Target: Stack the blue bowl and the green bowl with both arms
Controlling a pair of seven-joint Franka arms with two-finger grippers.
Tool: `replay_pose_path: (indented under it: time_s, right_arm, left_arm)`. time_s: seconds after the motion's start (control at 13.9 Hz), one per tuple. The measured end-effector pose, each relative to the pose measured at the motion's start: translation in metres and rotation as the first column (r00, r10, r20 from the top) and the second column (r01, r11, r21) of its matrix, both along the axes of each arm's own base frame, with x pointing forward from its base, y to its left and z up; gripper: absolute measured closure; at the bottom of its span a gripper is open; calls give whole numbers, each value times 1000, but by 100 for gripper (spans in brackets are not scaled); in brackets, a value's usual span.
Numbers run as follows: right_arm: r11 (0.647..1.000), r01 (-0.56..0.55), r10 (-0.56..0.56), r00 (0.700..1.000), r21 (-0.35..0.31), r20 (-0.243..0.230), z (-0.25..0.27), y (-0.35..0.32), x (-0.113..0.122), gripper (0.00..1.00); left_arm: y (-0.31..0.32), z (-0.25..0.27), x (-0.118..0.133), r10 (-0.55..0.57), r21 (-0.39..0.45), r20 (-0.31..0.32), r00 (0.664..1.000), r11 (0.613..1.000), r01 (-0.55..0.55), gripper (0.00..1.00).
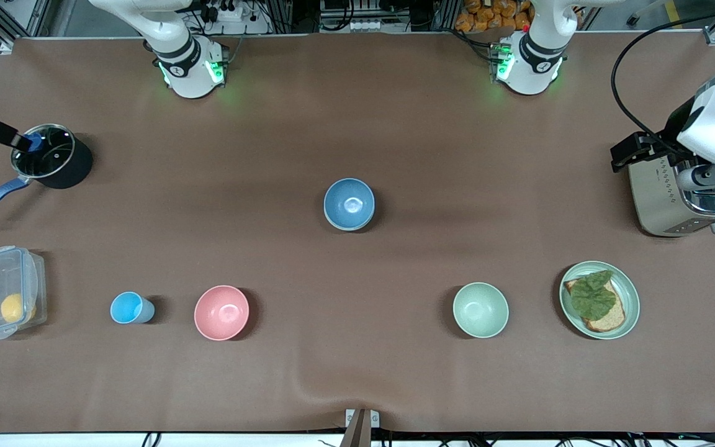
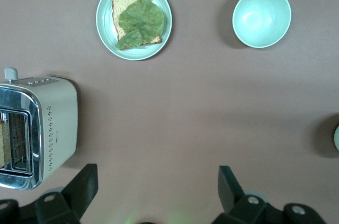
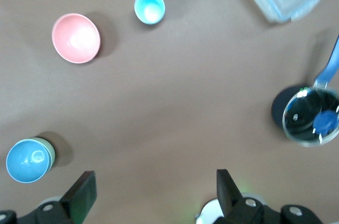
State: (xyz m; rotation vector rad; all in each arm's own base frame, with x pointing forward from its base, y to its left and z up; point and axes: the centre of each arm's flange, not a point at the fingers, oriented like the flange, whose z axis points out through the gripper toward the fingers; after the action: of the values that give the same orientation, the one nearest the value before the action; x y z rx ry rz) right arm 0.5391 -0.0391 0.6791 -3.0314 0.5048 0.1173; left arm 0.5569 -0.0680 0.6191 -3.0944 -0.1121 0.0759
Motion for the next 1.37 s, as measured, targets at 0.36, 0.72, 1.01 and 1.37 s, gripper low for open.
replay_pose_path:
  time_s: [0.36, 0.72, 1.01, 1.37]
  right_arm:
    - [998, -65, 65, 997, -1, 41, -5, 0, 9, 0]
    - [995, -97, 97, 994, -14, 43, -5, 17, 10, 0]
    - [997, -80, 81, 996, -19, 43, -5, 9, 10, 0]
    - [997, -80, 80, 996, -20, 43, -5, 7, 10, 0]
  left_arm:
    - [2, 16, -2, -90, -6, 28, 996, 996, 90, 0]
    - [5, 18, -2, -192, -8, 28, 981, 981, 193, 0]
    - [3, 17, -2, -196, -8, 26, 980, 981, 196, 0]
    - [2, 16, -2, -198, -9, 20, 980, 980, 198, 0]
